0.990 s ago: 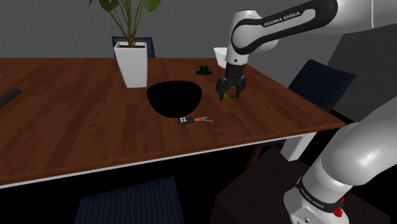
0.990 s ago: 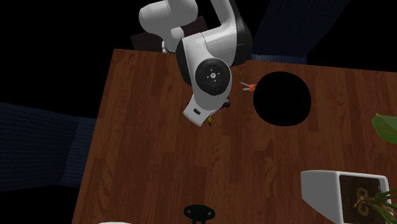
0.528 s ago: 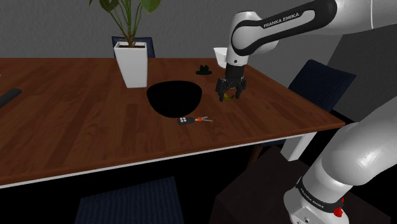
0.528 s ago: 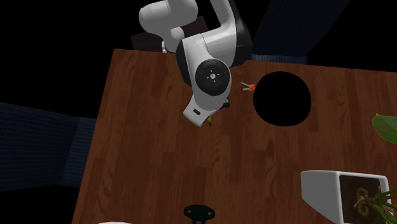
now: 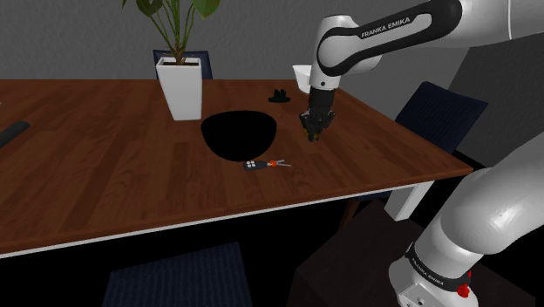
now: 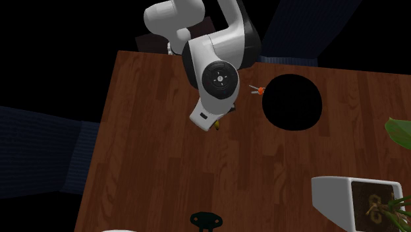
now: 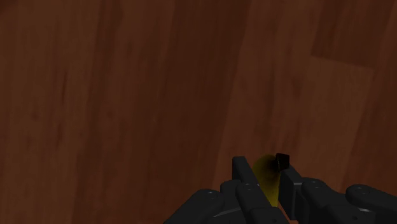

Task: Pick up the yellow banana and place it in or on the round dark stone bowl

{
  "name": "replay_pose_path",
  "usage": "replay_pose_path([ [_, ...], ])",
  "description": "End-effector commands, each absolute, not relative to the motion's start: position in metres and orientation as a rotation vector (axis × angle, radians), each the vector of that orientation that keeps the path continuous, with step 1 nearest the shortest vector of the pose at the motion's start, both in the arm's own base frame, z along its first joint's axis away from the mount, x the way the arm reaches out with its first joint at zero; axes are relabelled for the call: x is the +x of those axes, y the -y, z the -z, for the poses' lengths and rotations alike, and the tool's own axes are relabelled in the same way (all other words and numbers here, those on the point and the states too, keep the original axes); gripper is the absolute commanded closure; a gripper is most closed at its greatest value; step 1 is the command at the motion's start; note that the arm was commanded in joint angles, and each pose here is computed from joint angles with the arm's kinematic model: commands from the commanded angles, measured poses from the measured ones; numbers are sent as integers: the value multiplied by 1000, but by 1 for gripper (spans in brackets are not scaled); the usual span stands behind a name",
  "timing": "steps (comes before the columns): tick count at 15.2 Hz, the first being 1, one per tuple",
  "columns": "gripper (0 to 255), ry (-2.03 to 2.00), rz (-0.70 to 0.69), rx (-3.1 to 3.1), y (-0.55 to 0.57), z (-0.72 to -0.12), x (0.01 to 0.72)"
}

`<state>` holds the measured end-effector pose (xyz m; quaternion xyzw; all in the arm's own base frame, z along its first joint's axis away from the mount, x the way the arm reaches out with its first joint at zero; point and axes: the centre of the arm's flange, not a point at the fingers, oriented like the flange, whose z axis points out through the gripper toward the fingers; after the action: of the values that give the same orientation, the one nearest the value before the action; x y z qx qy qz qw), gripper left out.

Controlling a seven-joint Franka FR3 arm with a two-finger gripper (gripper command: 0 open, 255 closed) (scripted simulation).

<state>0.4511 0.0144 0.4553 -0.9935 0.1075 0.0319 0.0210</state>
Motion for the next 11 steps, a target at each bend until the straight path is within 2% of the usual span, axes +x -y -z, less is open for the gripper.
replay_pose_path([
  [1, 255, -332, -102, -3080, -15, -455, 451],
  [11, 255, -332, -102, -3080, -15, -502, 451],
])
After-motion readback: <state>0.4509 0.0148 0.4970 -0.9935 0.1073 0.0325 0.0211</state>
